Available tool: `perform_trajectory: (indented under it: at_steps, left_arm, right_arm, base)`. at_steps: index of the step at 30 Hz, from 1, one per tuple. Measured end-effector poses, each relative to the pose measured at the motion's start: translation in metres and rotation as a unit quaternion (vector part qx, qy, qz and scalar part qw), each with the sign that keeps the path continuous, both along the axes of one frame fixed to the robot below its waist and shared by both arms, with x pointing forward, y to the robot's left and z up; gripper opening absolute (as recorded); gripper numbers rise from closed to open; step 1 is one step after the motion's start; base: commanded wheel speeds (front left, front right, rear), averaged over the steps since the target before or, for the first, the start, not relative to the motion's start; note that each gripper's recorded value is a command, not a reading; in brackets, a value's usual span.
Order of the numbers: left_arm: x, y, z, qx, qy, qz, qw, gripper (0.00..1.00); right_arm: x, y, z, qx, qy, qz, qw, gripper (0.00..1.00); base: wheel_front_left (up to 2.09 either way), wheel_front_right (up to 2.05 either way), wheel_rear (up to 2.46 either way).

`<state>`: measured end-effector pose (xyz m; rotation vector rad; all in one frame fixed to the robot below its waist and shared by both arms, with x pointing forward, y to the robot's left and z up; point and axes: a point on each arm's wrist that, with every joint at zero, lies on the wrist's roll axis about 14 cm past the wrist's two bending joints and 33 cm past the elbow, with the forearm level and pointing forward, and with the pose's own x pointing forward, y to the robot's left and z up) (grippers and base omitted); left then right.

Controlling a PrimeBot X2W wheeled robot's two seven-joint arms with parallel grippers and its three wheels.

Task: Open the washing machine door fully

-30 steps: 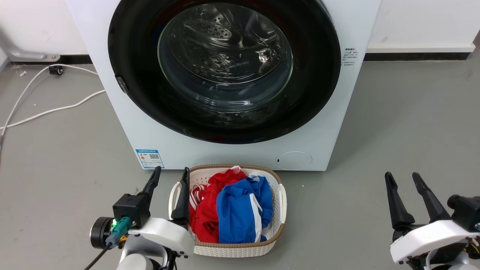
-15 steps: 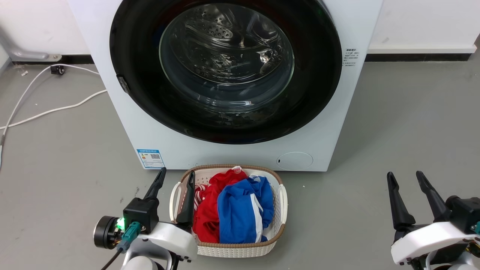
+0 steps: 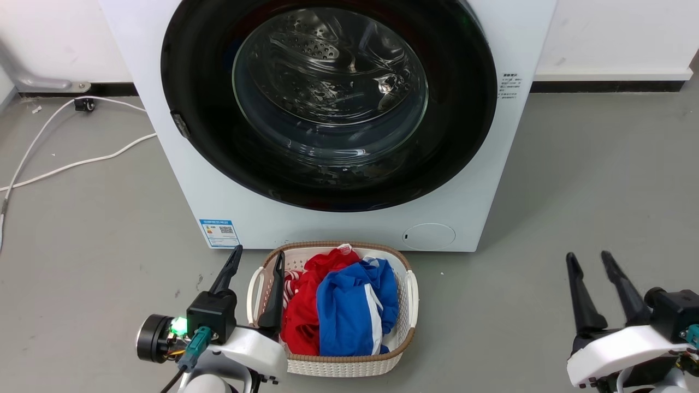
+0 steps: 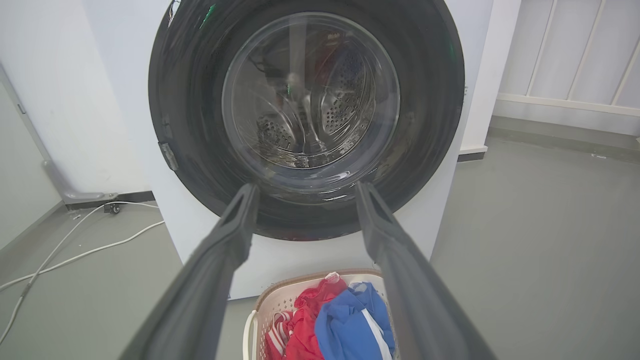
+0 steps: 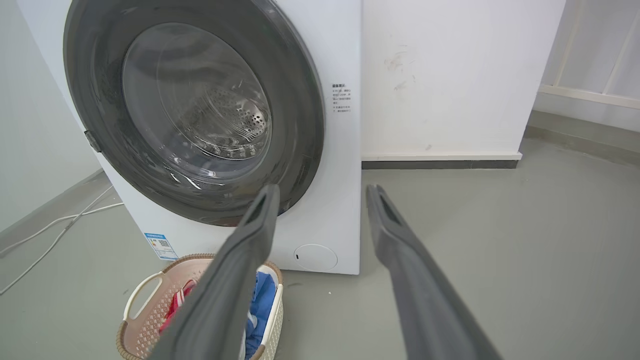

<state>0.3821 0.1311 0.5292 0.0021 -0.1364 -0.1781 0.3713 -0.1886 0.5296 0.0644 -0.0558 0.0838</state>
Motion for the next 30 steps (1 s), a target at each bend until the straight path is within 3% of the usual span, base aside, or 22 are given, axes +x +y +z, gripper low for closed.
perform_trajectory:
  at_steps: [5, 8, 11, 14, 16, 18, 19, 22, 25, 27, 29, 30]
  left_arm:
    - [0.001, 0.0, -0.002, -0.005, 0.003, 0.002, 1.0, 1.0]
    - [0.002, 0.0, -0.002, -0.008, 0.003, 0.002, 1.0, 1.0]
    - [0.002, 0.001, -0.002, -0.01, 0.004, 0.003, 1.0, 1.0]
    - [0.003, 0.0, -0.002, -0.011, 0.004, 0.003, 1.0, 1.0]
    - [0.004, -0.002, -0.003, -0.01, 0.004, -0.001, 1.0, 1.0]
    - [0.007, -0.004, -0.004, -0.011, 0.005, -0.003, 1.0, 1.0]
    - [0.009, -0.005, -0.004, -0.011, 0.005, -0.003, 1.0, 1.0]
    - [0.018, -0.008, -0.004, -0.014, 0.004, -0.005, 1.0, 1.0]
    - [0.027, -0.01, -0.004, -0.015, 0.002, -0.004, 1.0, 1.0]
    - [0.033, -0.011, -0.007, -0.016, 0.004, -0.004, 1.0, 1.0]
    - [0.039, -0.014, -0.01, -0.014, 0.006, -0.007, 1.0, 1.0]
    - [0.043, -0.016, -0.011, -0.01, 0.006, -0.011, 1.0, 1.0]
  right_arm:
    - [0.0, -0.001, -0.004, 0.027, 0.01, -0.003, 1.0, 0.0]
    - [0.0, 0.0, -0.006, 0.078, 0.013, -0.009, 0.997, 0.0]
    - [0.0, -0.005, -0.009, 0.179, 0.022, -0.022, 0.983, 0.0]
    - [0.004, -0.013, -0.006, 0.296, 0.016, -0.033, 0.954, 0.0]
    - [0.007, -0.02, -0.008, 0.392, 0.017, -0.039, 0.919, 0.0]
    - [0.012, -0.03, -0.014, 0.481, 0.016, -0.052, 0.875, 0.0]
    - [0.015, -0.037, -0.017, 0.529, 0.011, -0.06, 0.846, 0.0]
    - [0.027, -0.057, -0.022, 0.617, -0.001, -0.078, 0.783, 0.0]
    - [0.046, -0.072, -0.024, 0.669, -0.007, -0.079, 0.739, 0.0]
    - [0.06, -0.084, -0.024, 0.683, -0.008, -0.079, 0.726, 0.0]
    - [0.079, -0.092, -0.015, 0.715, -0.015, -0.058, 0.696, 0.0]
    - [0.089, -0.098, -0.01, 0.718, -0.018, -0.052, 0.694, 0.0]
  base:
    - [0.0, 0.0, 0.0]
    - [0.0, 0.0, 0.0]
    - [0.0, 0.0, 0.0]
    - [0.0, 0.0, 0.0]
    - [0.0, 0.0, 0.0]
    - [0.0, 0.0, 0.0]
    - [0.0, 0.0, 0.0]
    - [0.0, 0.0, 0.0]
    - [0.0, 0.0, 0.0]
    - [0.0, 0.0, 0.0]
    - [0.0, 0.0, 0.0]
    - [0.0, 0.0, 0.0]
